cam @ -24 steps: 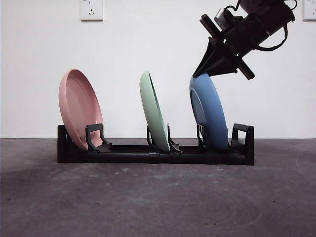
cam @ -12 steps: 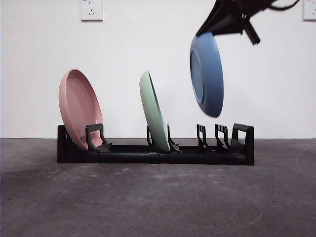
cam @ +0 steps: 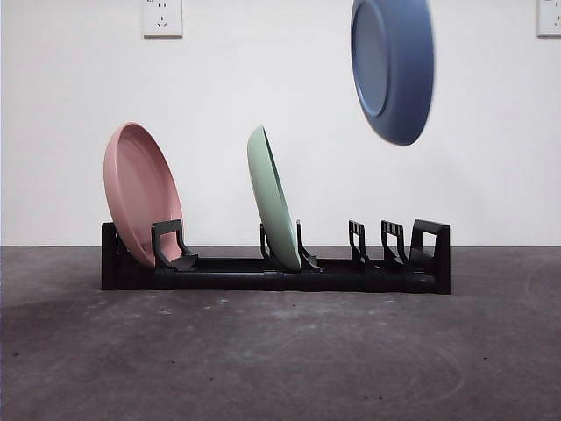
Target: Place the plate
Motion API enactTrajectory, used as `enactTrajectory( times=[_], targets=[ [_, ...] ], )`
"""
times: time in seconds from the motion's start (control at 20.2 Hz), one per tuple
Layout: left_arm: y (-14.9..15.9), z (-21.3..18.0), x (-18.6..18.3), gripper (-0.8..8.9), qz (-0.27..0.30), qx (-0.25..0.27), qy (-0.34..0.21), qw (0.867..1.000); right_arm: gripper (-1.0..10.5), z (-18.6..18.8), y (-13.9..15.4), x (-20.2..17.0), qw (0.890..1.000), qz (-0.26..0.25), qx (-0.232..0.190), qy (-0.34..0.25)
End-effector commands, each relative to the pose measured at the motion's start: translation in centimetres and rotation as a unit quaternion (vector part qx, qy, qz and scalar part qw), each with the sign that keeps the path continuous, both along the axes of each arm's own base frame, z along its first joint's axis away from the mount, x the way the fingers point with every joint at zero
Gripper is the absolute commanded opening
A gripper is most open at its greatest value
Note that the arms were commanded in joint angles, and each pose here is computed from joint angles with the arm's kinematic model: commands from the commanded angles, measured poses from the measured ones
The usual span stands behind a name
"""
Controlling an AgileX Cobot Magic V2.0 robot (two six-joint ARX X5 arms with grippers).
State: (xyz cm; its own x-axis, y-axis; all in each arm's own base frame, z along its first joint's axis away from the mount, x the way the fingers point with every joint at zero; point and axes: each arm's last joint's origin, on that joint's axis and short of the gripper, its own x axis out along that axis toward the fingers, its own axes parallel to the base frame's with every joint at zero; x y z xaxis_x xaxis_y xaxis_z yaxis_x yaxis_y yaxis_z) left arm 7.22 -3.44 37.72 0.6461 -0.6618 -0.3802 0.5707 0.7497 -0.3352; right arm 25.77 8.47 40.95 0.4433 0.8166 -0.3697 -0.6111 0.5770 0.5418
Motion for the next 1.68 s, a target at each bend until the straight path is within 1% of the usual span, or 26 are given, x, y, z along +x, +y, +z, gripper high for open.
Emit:
enactTrajectory(
  times=[0.05, 0.2, 0.35, 0.45, 0.54, 0.69, 0.79, 0.89, 0.99, 1.14, 1.24, 1.34, 1.39, 1.44, 1.49, 1.68],
  targets=[
    [0.0, 0.5, 0.2, 5.62, 0.001, 0.006, -0.015, 1.0, 0.1, 0.8, 0.5, -2.1, 0.997, 0.051, -0.037, -0.04],
    [-0.1, 0.5, 0.4, 5.62, 0.0, 0.008, -0.014, 1.0, 0.1, 1.2, 1.1, -4.8, 0.994, 0.089, -0.055, -0.041],
    [-0.2, 0.5, 0.5, 5.62, -0.002, 0.013, -0.016, 1.0, 0.1, 1.7, 1.8, -7.1, 0.989, 0.113, -0.075, -0.057],
    [-0.2, 0.4, 0.7, 5.62, -0.003, 0.014, -0.015, 1.0, 0.1, 2.0, 2.3, -8.5, 0.986, 0.121, -0.095, -0.07],
    [-0.2, 0.4, 0.9, 5.62, -0.003, 0.015, -0.011, 1.0, 0.1, 2.0, 2.8, -10.2, 0.982, 0.117, -0.13, -0.075],
    [-0.3, 0.4, 1.0, 5.62, -0.003, 0.016, -0.009, 1.0, 0.1, 1.6, 3.8, -12.3, 0.973, 0.132, -0.177, -0.062],
    [-0.3, 0.4, 1.1, 5.62, -0.004, 0.017, -0.01, 1.0, 0.1, 0.9, 4.8, -13.1, 0.968, 0.143, -0.197, -0.055],
    [-0.3, 0.4, 1.1, 5.62, -0.003, 0.017, -0.01, 1.0, 0.1, -0.4, 6.2, -13.9, 0.962, 0.148, -0.224, -0.053],
    [-0.3, 0.3, 1.2, 5.62, -0.004, 0.018, -0.007, 1.0, 0.1, -2.5, 7.7, -14.6, 0.954, 0.137, -0.259, -0.057],
    [-0.4, 0.2, 1.5, 5.62, -0.004, 0.019, -0.001, 1.0, 0.1, -6.0, 10.0, -15.6, 0.945, 0.123, -0.293, -0.074],
    [-0.5, 0.2, 1.7, 5.62, -0.004, 0.02, 0.002, 1.0, 0.1, -8.4, 11.3, -16.6, 0.933, 0.127, -0.325, -0.087],
    [-0.6, 0.1, 2.0, 5.62, -0.004, 0.021, 0.006, 1.0, 0.1, -10.5, 12.5, -17.2, 0.916, 0.132, -0.366, -0.095],
    [-0.6, 0.1, 2.1, 5.62, -0.004, 0.022, 0.008, 1.0, 0.1, -11.8, 13.3, -17.4, 0.905, 0.137, -0.391, -0.098],
    [-0.6, 0.1, 2.1, 5.62, -0.004, 0.022, 0.009, 1.0, 0.1, -12.5, 14.0, -17.5, 0.897, 0.138, -0.409, -0.1],
    [-0.6, 0.0, 2.2, 5.62, -0.004, 0.023, 0.011, 1.0, 0.1, -13.5, 14.9, -17.7, 0.886, 0.144, -0.429, -0.104],
    [-0.6, 0.0, 2.2, 5.62, -0.004, 0.023, 0.011, 1.0, 0.1, -17.1, 18.0, -17.6, 0.854, 0.15, -0.485, -0.117]
  ],
)
